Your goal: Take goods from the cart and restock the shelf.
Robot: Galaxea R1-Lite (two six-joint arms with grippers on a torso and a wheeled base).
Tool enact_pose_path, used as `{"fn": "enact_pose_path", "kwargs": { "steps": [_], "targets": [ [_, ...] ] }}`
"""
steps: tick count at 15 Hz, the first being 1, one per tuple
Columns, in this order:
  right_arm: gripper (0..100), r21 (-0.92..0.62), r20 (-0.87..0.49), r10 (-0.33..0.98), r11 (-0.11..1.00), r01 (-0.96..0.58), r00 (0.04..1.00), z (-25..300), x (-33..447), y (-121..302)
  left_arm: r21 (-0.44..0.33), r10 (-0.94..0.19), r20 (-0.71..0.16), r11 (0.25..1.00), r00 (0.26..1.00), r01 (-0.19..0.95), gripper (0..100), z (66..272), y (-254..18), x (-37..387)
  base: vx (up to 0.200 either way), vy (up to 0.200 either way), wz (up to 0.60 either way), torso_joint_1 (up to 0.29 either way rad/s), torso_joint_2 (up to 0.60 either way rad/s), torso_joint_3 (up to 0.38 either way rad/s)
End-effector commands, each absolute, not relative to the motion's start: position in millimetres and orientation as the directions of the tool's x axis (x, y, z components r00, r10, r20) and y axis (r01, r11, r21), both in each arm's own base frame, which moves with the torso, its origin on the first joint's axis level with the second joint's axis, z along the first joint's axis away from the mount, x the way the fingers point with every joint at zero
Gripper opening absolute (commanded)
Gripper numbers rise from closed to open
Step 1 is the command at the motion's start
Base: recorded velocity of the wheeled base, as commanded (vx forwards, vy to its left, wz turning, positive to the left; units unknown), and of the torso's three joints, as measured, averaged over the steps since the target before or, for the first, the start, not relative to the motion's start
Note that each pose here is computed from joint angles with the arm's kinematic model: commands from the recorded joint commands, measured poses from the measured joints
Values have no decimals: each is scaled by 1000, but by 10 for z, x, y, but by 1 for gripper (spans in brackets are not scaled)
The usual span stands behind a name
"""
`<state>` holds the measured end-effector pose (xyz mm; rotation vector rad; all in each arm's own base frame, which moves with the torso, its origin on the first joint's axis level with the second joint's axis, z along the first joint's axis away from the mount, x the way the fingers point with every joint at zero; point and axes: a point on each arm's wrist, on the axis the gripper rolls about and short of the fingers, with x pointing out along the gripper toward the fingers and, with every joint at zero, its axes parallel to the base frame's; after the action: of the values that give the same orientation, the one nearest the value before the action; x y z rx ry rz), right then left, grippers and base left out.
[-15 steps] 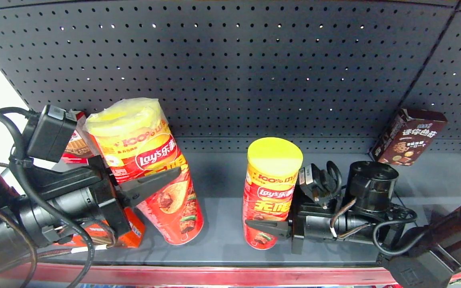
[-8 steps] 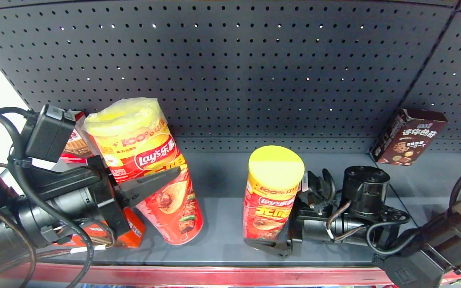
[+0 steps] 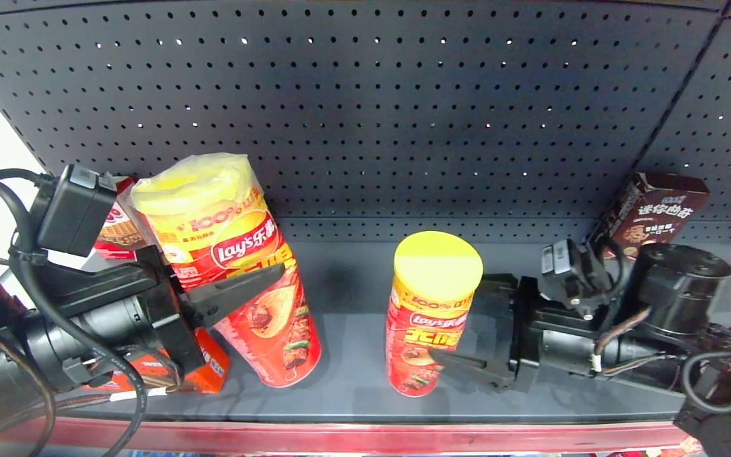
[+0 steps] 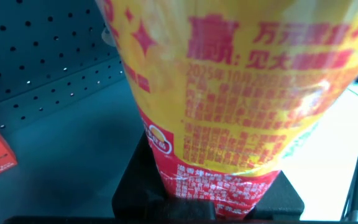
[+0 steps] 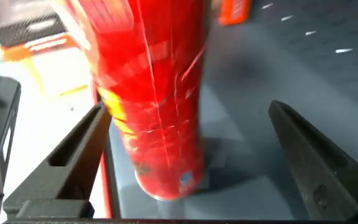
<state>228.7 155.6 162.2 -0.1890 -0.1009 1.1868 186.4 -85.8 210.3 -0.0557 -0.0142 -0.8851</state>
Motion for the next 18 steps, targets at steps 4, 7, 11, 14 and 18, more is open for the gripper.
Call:
{"fn": "enact_pose_path", "kwargs": {
  "steps": [4, 7, 11, 14, 18],
  "targets": [
    [100, -183, 124, 729, 684, -706, 674, 2198, 1426, 889, -33, -781, 54, 621, 622, 783, 0, 2143, -859, 1804, 0, 0, 0, 0, 0, 0],
    [100, -145, 107, 575, 816, -560, 811, 2208, 1030, 609, -31, -782, 58, 620, 621, 784, 0, 2150, -852, 1778, 0, 0, 0, 0, 0, 0],
    [100, -114, -38, 310, 943, -313, 950, 1680, 279, 106, -34, -781, 50, 621, 622, 783, 0, 2085, -778, 1607, 0, 0, 0, 0, 0, 0],
    [100, -121, -71, 161, 978, -169, 984, 1289, -34, -60, -37, -781, 40, 622, 623, 782, 0, 2051, -767, 1580, 0, 0, 0, 0, 0, 0],
    [100, -126, -106, -11, 992, -3, 994, 885, -214, -116, -31, -781, 52, 622, 622, 783, 0, 2070, -746, 1528, 0, 0, 0, 0, 0, 0]
  ]
}}
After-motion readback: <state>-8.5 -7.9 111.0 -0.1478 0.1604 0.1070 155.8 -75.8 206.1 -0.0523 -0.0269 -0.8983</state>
